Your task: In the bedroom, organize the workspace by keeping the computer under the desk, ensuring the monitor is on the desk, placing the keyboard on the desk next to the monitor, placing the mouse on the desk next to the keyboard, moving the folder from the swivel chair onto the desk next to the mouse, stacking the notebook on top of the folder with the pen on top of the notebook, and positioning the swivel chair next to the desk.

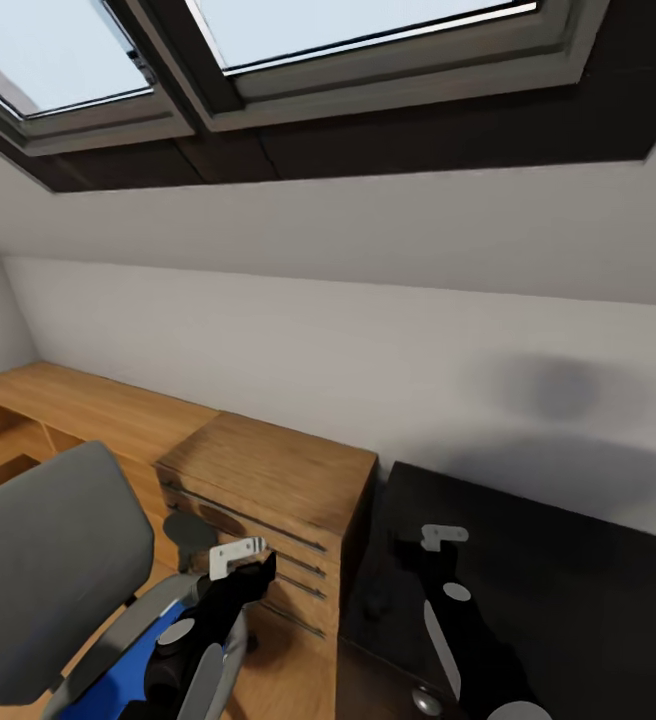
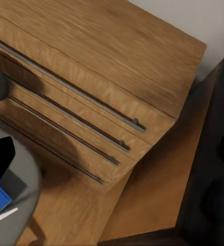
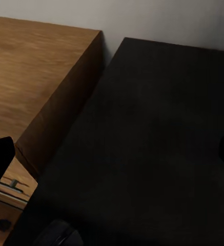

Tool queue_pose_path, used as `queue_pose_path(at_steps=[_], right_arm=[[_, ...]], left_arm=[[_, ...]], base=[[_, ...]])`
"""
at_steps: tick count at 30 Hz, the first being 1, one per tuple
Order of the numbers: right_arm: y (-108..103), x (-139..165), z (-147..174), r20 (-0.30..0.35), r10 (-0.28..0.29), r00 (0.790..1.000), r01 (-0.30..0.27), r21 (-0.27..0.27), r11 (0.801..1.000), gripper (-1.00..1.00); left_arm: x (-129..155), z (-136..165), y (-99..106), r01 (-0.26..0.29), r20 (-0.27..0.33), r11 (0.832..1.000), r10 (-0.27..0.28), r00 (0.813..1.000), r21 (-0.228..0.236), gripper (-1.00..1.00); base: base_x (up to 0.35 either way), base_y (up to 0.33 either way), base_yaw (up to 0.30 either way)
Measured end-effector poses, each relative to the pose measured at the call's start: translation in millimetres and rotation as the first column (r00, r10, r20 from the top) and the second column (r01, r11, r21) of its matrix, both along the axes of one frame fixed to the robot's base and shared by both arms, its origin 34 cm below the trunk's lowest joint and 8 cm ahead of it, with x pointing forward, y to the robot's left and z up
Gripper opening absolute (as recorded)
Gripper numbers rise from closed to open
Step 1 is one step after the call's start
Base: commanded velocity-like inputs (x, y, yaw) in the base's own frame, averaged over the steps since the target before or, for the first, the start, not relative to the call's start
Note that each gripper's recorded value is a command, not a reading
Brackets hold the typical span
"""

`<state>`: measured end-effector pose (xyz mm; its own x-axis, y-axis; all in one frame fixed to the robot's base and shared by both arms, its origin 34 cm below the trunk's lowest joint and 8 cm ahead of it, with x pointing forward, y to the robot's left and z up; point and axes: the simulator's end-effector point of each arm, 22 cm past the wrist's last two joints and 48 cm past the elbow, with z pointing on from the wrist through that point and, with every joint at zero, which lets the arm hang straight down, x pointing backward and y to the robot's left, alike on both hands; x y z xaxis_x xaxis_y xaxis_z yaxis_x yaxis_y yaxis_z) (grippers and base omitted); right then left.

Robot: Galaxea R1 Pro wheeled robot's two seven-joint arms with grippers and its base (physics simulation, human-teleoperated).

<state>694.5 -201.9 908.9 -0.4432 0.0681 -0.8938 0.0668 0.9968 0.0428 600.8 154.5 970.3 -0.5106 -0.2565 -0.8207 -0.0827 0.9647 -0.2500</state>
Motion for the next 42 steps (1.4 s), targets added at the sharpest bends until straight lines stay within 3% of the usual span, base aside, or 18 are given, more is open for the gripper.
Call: queue_pose_path(at_steps=[12,42], right_arm=[[-1,1,5,0.011,-0.004,1.000,0.004,0.001,1.000,1.00],[-3,2,7,0.022,-0.016,1.000,0.016,0.019,1.000,1.00]], left_arm=[[-3,5,-21,0.051,0.012,0.999,-0.051,0.999,0.009,1.00],[-3,6,-23,0.055,0.013,0.998,-0.055,0.998,0.010,1.00]], base=[[0.000,-0.172,-0.265],[0.000,-0.006,-0.285]])
